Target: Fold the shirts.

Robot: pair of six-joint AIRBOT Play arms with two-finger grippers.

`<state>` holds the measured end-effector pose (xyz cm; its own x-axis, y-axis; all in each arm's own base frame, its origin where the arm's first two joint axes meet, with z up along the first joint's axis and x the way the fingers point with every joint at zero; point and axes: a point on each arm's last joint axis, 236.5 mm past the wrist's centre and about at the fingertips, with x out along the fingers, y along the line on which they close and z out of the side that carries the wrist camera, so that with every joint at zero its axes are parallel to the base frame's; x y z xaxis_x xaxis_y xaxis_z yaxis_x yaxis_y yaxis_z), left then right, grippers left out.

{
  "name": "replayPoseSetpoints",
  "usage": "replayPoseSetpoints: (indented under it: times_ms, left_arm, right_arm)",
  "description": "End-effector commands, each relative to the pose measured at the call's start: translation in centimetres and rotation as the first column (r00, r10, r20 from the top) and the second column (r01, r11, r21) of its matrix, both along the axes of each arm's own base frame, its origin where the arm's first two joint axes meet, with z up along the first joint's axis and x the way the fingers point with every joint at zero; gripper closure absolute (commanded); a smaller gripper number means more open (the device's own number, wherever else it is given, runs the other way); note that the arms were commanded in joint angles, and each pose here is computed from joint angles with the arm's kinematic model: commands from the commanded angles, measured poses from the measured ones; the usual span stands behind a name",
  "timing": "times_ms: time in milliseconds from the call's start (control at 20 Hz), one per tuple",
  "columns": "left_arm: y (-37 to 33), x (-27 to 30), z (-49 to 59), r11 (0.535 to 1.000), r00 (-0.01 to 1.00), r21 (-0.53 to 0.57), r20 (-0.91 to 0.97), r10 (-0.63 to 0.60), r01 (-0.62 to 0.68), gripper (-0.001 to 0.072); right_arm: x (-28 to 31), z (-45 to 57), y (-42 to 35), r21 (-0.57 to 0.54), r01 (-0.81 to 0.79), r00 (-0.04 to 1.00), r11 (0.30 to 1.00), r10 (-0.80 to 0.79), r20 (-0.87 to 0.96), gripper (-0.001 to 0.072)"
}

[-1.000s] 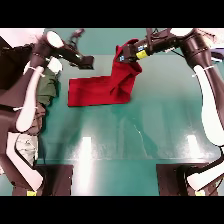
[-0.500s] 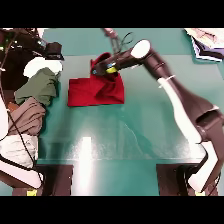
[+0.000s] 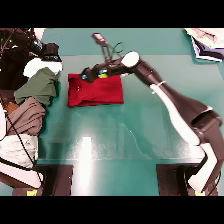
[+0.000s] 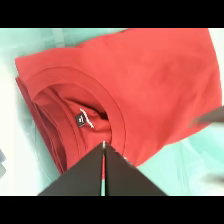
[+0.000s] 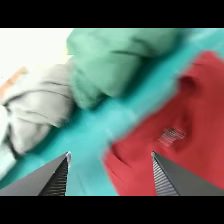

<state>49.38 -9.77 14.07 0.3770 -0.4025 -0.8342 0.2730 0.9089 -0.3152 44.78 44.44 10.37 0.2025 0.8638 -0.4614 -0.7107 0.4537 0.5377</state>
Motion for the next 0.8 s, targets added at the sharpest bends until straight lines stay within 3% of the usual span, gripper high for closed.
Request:
replayPoseSetpoints:
  times_ms: [0, 100, 200, 350, 550, 750]
  left_arm:
    - [-0.1, -0.7, -1.8, 1.0, 0.998, -0.006, -0.057, -0.004, 0.003, 0.0685]
    - [-0.2, -1.0, -3.1, 1.0, 0.996, -0.009, -0.089, -0.004, 0.003, 0.0686]
    - [-0.3, -0.7, -2.9, 1.0, 0.997, -0.015, -0.077, 0.001, -0.002, 0.0686]
    - [-0.9, -0.5, -2.5, 0.999, 0.998, -0.046, -0.063, -0.004, 0.001, 0.0686]
    - [-1.0, -0.5, -2.4, 0.999, 0.998, -0.051, -0.059, -0.009, 0.006, 0.0686]
    - [-1.0, -0.5, -2.4, 0.999, 0.998, -0.044, -0.05, -0.027, 0.025, 0.0686]
  right_arm:
    - [1.4, -1.4, -8.9, -0.081, 0.083, 0.988, 0.993, -0.092, -0.125, 0.0119]
    - [2.4, -4.2, -14.6, -0.119, 0.147, 0.949, 0.982, -0.174, -0.263, 0.0117]
    - [2.4, -7.8, -18.7, -0.144, 0.187, 0.887, 0.972, -0.23, -0.401, 0.0065]
    - [2.2, -12.6, -21.3, -0.145, 0.247, 0.778, 0.958, -0.286, -0.56, 0.0065]
    - [2.0, -15.1, -18.6, -0.069, 0.262, 0.705, 0.963, -0.24, -0.668, 0.0066]
    - [2.0, -16.1, -14.0, -0.051, 0.212, 0.726, 0.976, -0.192, -0.661, 0.0088]
